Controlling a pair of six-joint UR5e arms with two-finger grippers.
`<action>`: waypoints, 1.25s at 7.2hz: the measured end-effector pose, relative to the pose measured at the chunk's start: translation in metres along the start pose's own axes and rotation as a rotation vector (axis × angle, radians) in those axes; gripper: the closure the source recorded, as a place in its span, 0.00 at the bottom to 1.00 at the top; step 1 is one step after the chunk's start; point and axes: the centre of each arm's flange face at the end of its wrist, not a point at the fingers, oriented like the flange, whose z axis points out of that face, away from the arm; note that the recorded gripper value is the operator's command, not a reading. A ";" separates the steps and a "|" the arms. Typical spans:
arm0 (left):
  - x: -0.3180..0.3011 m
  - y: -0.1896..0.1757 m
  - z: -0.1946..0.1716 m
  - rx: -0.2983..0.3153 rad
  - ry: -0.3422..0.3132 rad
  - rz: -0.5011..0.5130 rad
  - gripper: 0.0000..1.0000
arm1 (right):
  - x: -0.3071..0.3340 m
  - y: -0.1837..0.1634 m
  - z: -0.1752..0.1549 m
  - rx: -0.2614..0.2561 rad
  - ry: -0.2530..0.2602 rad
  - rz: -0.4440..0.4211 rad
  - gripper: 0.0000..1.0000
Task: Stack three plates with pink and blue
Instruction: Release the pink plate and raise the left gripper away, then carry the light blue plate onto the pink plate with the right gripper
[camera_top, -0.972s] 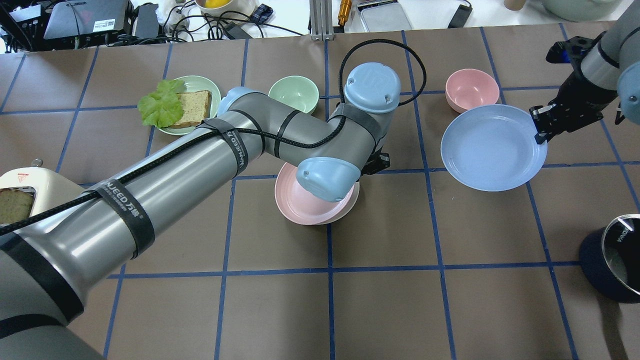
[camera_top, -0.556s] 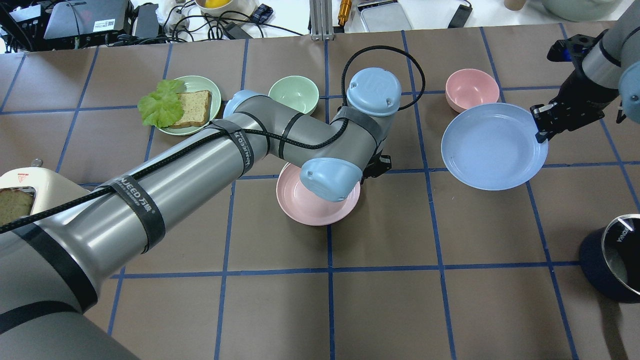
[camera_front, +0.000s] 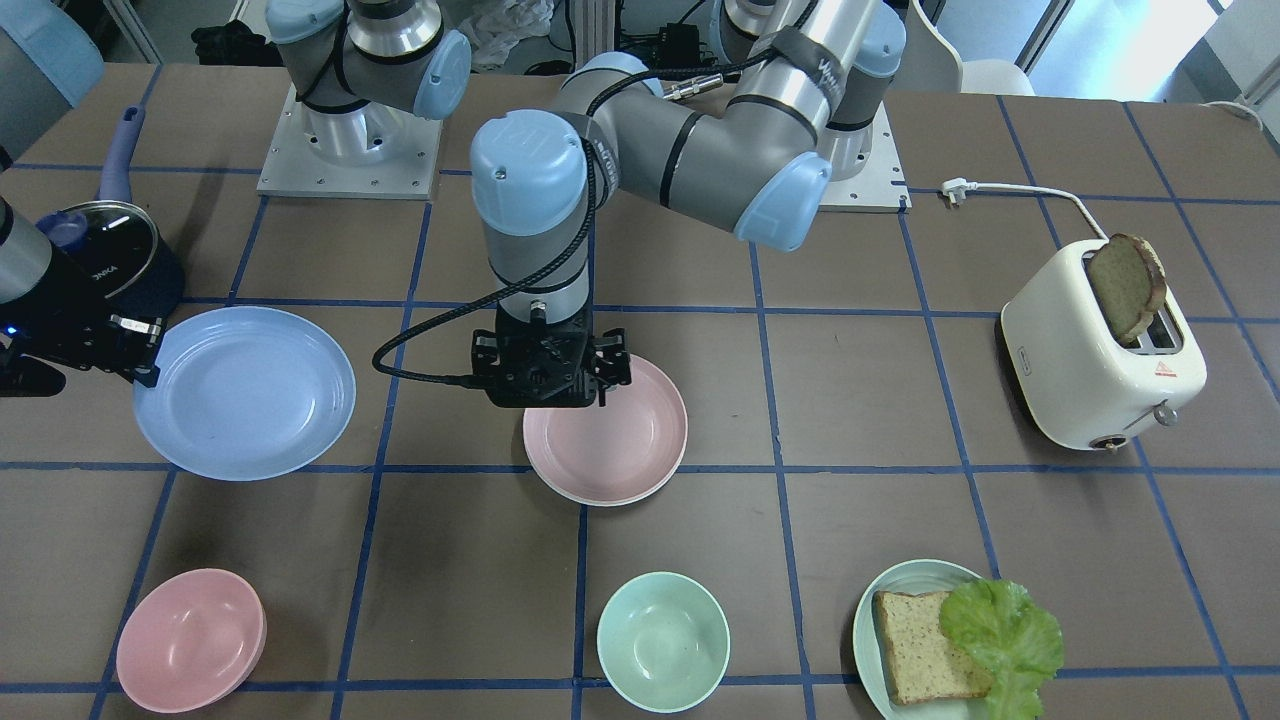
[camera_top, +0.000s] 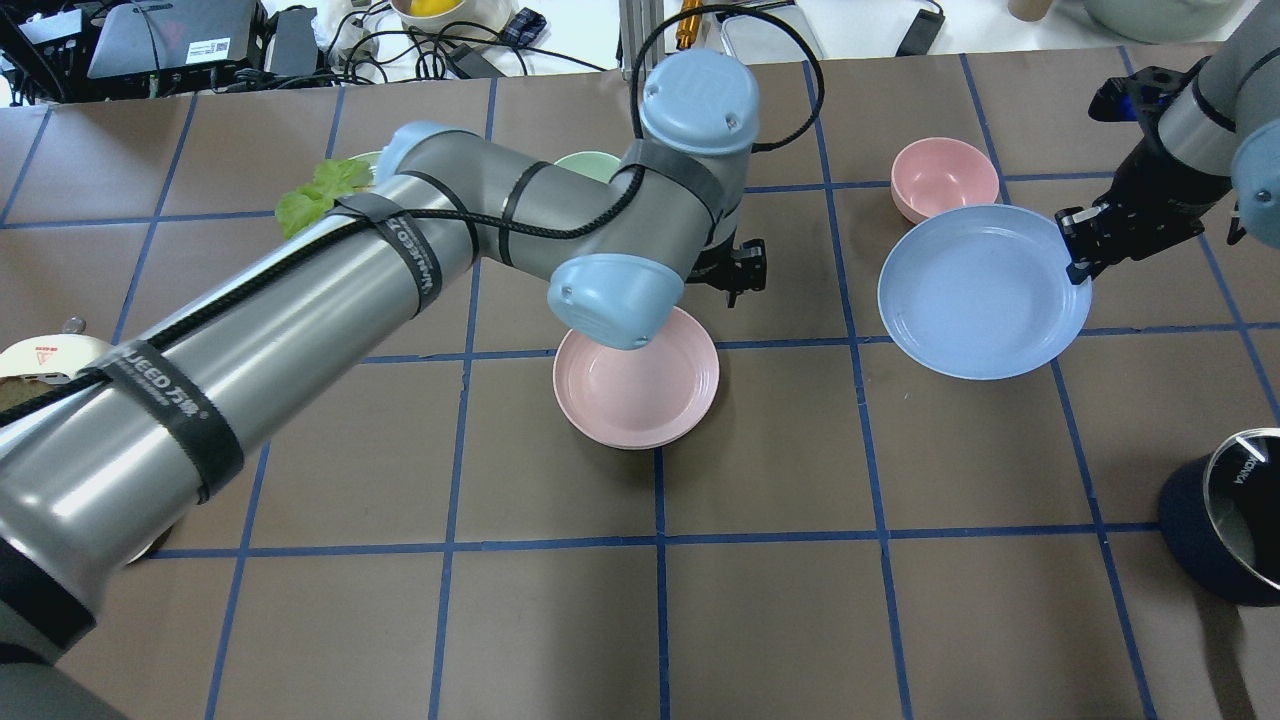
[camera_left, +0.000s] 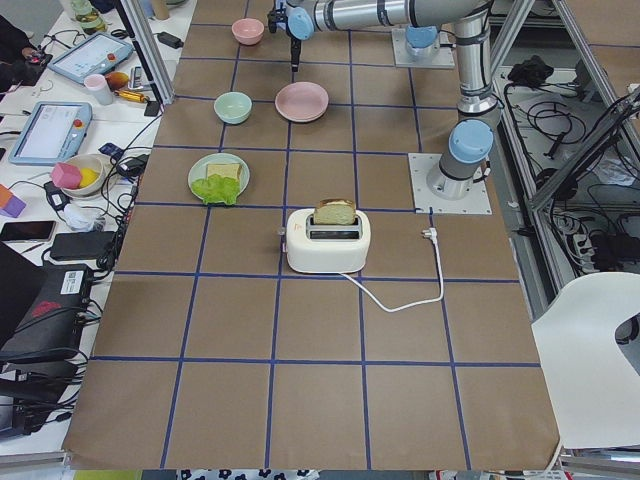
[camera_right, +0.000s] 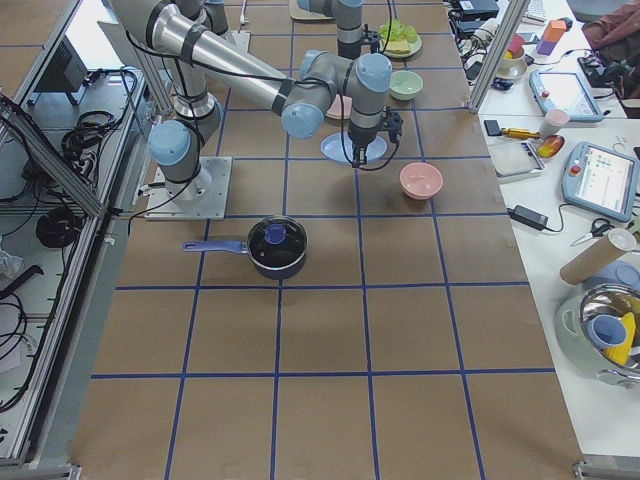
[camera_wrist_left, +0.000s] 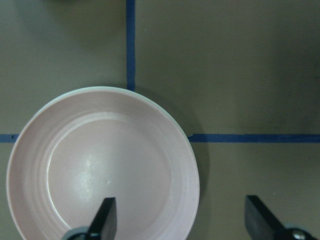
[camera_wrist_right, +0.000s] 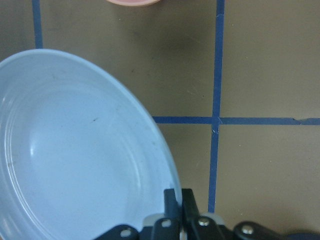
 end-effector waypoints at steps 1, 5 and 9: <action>-0.034 -0.010 -0.028 -0.026 -0.009 0.012 0.00 | -0.008 0.000 0.001 -0.006 -0.003 0.016 1.00; -0.170 0.018 -0.143 -0.144 -0.024 0.069 0.00 | -0.122 0.003 0.006 -0.021 -0.043 0.092 1.00; -0.214 0.039 -0.171 -0.094 -0.020 0.054 0.00 | -0.227 0.026 0.027 -0.050 -0.047 0.095 1.00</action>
